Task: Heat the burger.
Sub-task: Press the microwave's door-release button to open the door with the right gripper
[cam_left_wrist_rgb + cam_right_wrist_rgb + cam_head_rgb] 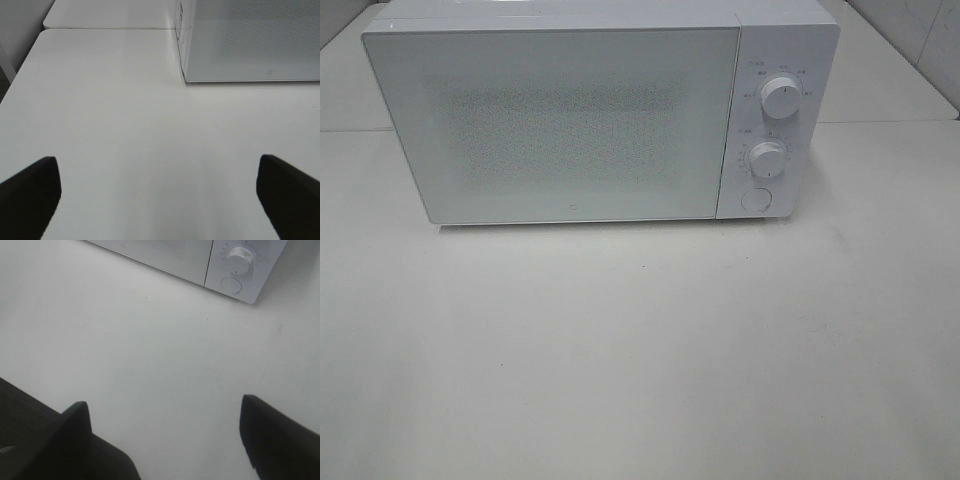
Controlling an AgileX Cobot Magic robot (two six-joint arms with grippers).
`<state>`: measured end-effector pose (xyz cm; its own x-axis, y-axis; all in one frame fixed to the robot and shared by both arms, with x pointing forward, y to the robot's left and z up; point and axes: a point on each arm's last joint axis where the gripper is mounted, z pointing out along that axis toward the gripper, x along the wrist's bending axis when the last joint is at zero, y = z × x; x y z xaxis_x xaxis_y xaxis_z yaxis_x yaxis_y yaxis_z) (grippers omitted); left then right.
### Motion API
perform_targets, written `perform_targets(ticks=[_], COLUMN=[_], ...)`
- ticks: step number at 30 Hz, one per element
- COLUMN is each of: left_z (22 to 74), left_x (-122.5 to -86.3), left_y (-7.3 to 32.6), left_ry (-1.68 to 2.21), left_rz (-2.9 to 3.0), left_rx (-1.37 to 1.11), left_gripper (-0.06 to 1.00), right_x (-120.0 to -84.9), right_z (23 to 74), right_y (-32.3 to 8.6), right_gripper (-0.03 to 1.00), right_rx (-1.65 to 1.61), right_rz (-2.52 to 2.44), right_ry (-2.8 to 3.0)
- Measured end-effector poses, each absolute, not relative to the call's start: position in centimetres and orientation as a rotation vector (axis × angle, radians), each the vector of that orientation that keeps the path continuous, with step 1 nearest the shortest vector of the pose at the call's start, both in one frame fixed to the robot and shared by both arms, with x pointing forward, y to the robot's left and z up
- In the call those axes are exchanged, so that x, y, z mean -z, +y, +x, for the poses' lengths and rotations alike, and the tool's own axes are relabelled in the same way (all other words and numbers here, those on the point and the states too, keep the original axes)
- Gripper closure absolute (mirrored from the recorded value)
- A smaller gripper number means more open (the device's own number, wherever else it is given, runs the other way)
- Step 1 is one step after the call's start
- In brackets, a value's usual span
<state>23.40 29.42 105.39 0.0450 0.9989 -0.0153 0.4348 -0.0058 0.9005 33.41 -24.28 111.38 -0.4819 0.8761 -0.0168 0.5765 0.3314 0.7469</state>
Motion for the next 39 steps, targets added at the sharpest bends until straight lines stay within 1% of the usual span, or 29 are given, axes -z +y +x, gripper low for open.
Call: perform_targets(ticks=[2, 9, 14, 17, 19, 25, 30, 39], left_z=[23.4, 23.4, 23.4, 23.4, 23.4, 23.4, 23.4, 23.4], left_x=[-105.4, -105.4, -105.4, -105.4, -105.4, -105.4, -105.4, -105.4], left_y=[29.4, 29.4, 29.4, 29.4, 29.4, 29.4, 29.4, 29.4], left_ry=[1.496, 1.496, 1.496, 1.496, 1.496, 1.496, 1.496, 1.496], left_rz=[1.55, 1.55, 1.55, 1.55, 1.55, 1.55, 1.55, 1.55], left_rx=[-0.922, -0.922, -0.922, -0.922, -0.922, -0.922, -0.922, -0.922], left_gripper=[-0.04, -0.04, -0.04, -0.04, -0.04, -0.04, -0.04, -0.04], right_x=[-111.9, -112.3, -111.1, -110.9, -109.9, -108.9, -108.4, -107.1], right_z=[32.2, 31.1, 30.1, 29.8, 28.6, 27.5, 25.6, 24.3], right_y=[-25.2, -26.6, -28.4, -28.6, -29.5, -30.1, -30.2, -30.2], right_gripper=[0.2, 0.2, 0.2, 0.2, 0.2, 0.2, 0.2, 0.2], right_rx=[-1.0, -1.02, -0.975, -0.97, -0.977, -0.983, -1.066, -1.084], right_rz=[1.267, 1.323, 1.443, 1.462, 1.501, 1.537, 1.563, 1.568], right_ry=[2.144, 2.051, 1.882, 1.853, 1.727, 1.634, 1.503, 1.417])
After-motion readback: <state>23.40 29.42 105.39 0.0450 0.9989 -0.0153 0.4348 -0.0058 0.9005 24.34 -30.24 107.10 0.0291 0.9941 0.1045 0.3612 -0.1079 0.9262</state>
